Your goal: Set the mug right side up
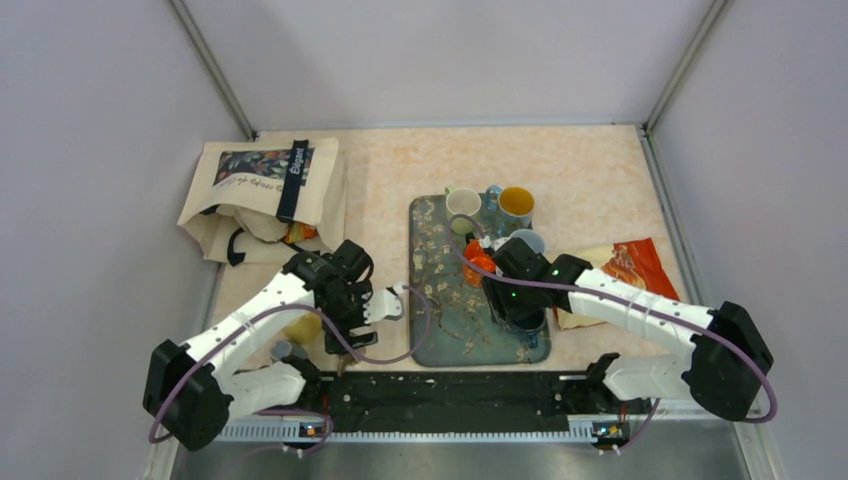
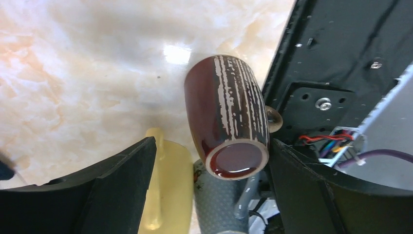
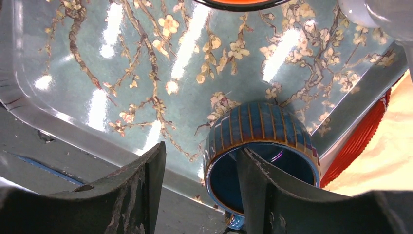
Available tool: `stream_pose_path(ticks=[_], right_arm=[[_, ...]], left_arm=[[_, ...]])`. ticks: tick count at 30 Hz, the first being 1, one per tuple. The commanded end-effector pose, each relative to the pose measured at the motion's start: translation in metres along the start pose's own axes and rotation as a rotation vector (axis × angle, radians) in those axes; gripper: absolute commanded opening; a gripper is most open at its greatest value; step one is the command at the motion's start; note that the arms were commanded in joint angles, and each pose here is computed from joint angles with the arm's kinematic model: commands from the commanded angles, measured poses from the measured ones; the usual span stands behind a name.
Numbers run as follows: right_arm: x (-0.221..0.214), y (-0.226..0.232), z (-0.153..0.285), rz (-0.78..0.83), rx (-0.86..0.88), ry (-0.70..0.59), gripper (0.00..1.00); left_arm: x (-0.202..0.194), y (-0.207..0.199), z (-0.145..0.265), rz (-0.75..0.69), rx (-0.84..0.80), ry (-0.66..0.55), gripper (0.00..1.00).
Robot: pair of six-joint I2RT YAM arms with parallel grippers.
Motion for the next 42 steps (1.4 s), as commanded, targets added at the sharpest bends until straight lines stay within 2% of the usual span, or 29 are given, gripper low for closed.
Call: stream_pose_path(ticks=[1, 6, 10, 12, 14, 19, 21, 26, 28, 30, 35, 39, 42], right_arm=[[0.016, 0.001, 0.013, 0.006, 0.006, -0.069, 0.55], [0.017, 0.001, 0.017, 0.010, 0.010, -0.085, 0.55], [0.020, 0.001, 0.019, 0.011, 0.010, -0.098, 0.55], [0.020, 0.001, 0.020, 0.011, 0.013, -0.102, 0.55], [0.020, 0.002, 0.020, 0.012, 0.019, -0.102, 0.55], [0.016, 0.002, 0.019, 0.010, 0.028, -0.096, 0.55], [0.015, 0.001, 0.020, 0.009, 0.026, -0.100, 0.55], [0.016, -0.001, 0.025, -0.001, 0.017, -0.130, 0.55], [0.015, -0.002, 0.024, 0.000, 0.010, -0.131, 0.56], [0.015, -0.002, 0.023, 0.007, 0.014, -0.130, 0.56], [0.016, -0.002, 0.025, 0.007, 0.034, -0.136, 0.57], [0.022, -0.012, 0.037, -0.050, 0.035, -0.177, 0.58], [0.031, -0.023, 0.047, -0.111, 0.026, -0.218, 0.59]], left_arm=[[0.008, 0.029, 0.001, 0.021, 0.177, 0.012, 0.87], [0.018, 0.044, 0.000, 0.023, 0.249, -0.018, 0.84], [0.020, 0.069, -0.008, 0.024, 0.359, 0.025, 0.85], [0.026, 0.082, -0.009, 0.045, 0.371, 0.002, 0.86], [0.032, 0.094, -0.006, 0.095, 0.355, -0.041, 0.87], [0.056, 0.099, 0.010, 0.134, 0.177, -0.224, 0.92], [0.062, 0.097, 0.017, 0.131, 0.160, -0.265, 0.93], [0.069, 0.097, 0.045, 0.278, 0.195, -0.349, 0.95], [0.067, 0.090, 0.055, 0.275, 0.201, -0.379, 0.95], [0.062, 0.076, 0.058, 0.158, 0.177, -0.396, 0.94], [0.045, 0.033, 0.052, -0.377, 0.015, -0.397, 0.86], [0.052, 0.037, 0.042, -0.535, -0.050, -0.337, 0.70], [0.053, 0.037, 0.024, -0.650, -0.079, -0.260, 0.69]])
Point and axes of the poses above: each gripper's point midway between its finger pads, its own z axis back along the fingers, its own y axis along the line the jaws close on, x = y × z, the point moved 6 cm from there along z, back along the fingers, and after that the axes turned 1 degree about z, right-handed, at the moved point
